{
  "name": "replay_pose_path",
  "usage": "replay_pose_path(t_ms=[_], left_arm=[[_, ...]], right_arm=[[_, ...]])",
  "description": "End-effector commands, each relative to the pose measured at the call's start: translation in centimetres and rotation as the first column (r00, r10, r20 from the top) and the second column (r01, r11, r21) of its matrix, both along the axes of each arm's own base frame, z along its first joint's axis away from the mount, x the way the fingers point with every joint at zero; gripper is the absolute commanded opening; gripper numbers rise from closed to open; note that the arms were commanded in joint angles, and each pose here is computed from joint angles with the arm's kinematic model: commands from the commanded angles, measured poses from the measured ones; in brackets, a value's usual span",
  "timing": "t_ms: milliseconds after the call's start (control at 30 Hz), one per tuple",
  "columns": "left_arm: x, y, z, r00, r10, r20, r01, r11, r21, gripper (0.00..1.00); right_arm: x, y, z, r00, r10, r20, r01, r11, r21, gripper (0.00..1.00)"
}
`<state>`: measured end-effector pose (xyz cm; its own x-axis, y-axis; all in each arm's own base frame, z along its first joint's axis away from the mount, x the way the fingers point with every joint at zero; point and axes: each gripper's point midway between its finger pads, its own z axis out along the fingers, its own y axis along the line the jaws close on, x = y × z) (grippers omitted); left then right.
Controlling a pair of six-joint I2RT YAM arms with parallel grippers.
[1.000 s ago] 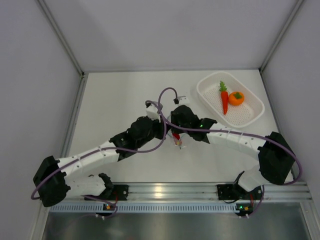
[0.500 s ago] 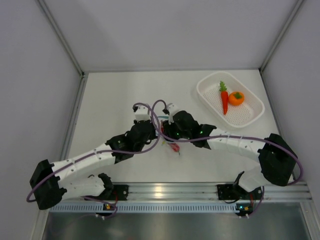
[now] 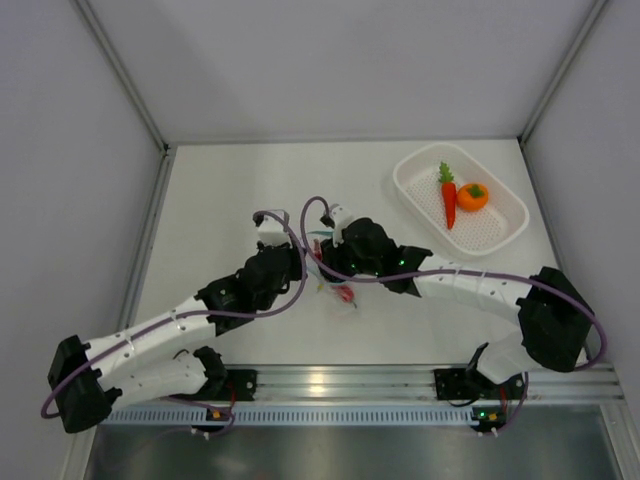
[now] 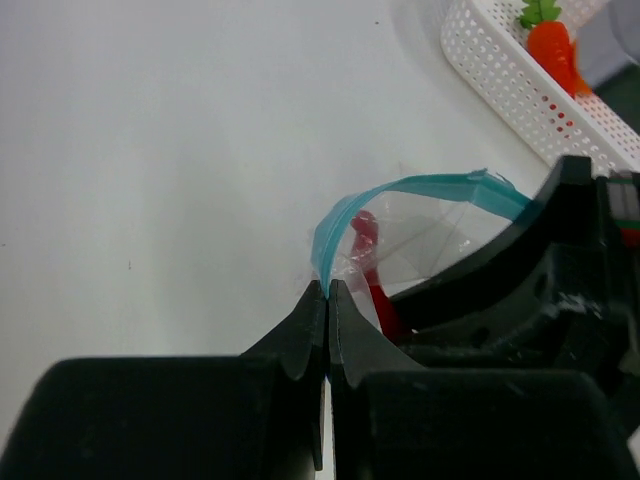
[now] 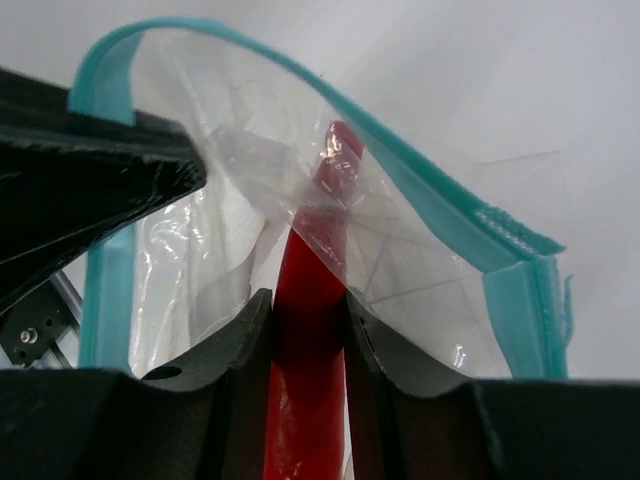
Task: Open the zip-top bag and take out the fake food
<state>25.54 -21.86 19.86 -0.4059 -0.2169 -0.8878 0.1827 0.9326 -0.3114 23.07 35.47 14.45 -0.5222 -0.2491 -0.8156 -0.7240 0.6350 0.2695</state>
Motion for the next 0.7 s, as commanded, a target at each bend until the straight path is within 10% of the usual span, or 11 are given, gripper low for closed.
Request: replay_pose_path(t_ms=[0, 667], left_arm=[[-0.7, -1.6, 2.7, 0.984, -0.139, 0.109, 0.144, 0.989, -0.037, 0.0], [-9.5, -8.9, 0.1, 0.653, -0.737, 0.174, 0.736, 0.672, 0.081, 0.0]], right_arm=[[0.7, -0.1, 0.5, 0.994, -0.099, -0.044, 0.096, 0.994, -0.061, 0.0], [6.3, 0.5, 2.8, 0.849, -0.437, -0.296, 0.502, 0.842, 0.197, 0.0]])
